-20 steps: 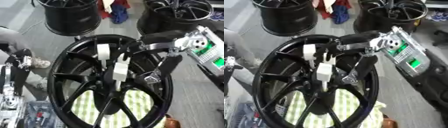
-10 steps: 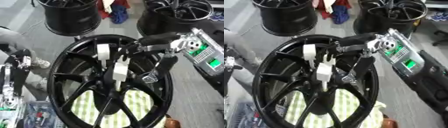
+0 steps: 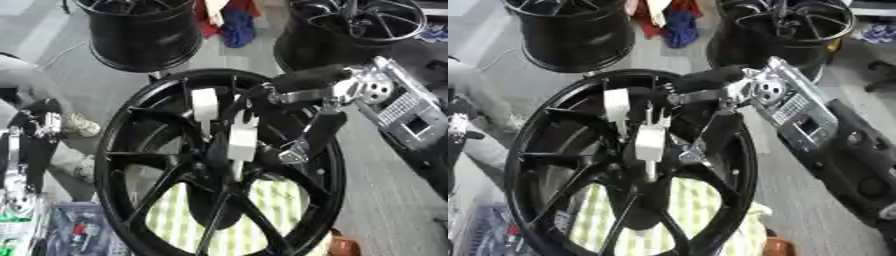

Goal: Pull the pin out of the wheel hub.

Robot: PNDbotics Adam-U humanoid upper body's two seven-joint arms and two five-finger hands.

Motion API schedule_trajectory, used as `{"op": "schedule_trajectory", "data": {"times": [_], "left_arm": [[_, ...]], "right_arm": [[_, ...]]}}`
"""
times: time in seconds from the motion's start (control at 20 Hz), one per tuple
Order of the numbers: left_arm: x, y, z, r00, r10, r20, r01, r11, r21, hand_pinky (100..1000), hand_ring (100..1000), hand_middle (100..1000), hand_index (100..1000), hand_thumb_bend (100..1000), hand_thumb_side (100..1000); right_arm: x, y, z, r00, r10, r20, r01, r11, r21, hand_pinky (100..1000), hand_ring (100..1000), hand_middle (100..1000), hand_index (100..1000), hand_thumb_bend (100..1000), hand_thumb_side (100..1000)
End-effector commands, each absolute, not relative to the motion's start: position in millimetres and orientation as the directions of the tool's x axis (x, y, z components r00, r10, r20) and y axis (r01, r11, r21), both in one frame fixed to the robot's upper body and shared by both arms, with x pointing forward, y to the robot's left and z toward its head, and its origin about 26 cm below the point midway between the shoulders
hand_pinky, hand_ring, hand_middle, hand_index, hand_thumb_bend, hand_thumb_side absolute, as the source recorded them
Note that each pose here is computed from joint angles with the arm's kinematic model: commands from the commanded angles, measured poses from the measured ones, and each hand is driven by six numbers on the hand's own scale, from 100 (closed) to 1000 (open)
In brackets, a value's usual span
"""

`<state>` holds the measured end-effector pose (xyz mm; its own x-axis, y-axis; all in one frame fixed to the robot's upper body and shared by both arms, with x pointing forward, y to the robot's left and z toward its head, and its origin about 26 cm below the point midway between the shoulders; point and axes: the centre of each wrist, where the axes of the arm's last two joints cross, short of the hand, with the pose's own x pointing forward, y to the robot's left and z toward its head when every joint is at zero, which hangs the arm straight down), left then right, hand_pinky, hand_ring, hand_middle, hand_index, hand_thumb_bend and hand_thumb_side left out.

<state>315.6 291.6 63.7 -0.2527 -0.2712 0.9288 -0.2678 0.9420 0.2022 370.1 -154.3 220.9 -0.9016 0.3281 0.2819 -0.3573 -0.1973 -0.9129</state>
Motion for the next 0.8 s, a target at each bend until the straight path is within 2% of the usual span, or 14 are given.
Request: {"op": "schedule_trajectory", "data": {"times": [0.05,0.8], "left_arm": [[317.7,293.0,71.8,-0.276,-0.289,0.917,-0.263,0.94,0.218,502,738,680,753,256,620],[317.7,293.1,72.2,-0.278,-0.289,0.916,-0.264,0.94,0.217,502,738,680,753,256,620]], "right_arm": [[372.3,-154.7,229.3,-0.91,0.333,0.246,-0.325,-0.207,-0.923,772,784,879,977,248,305],[373.7,-153.7,227.8,-0.917,0.366,0.16,-0.262,-0.249,-0.933,716,733,852,954,188,278]]}}
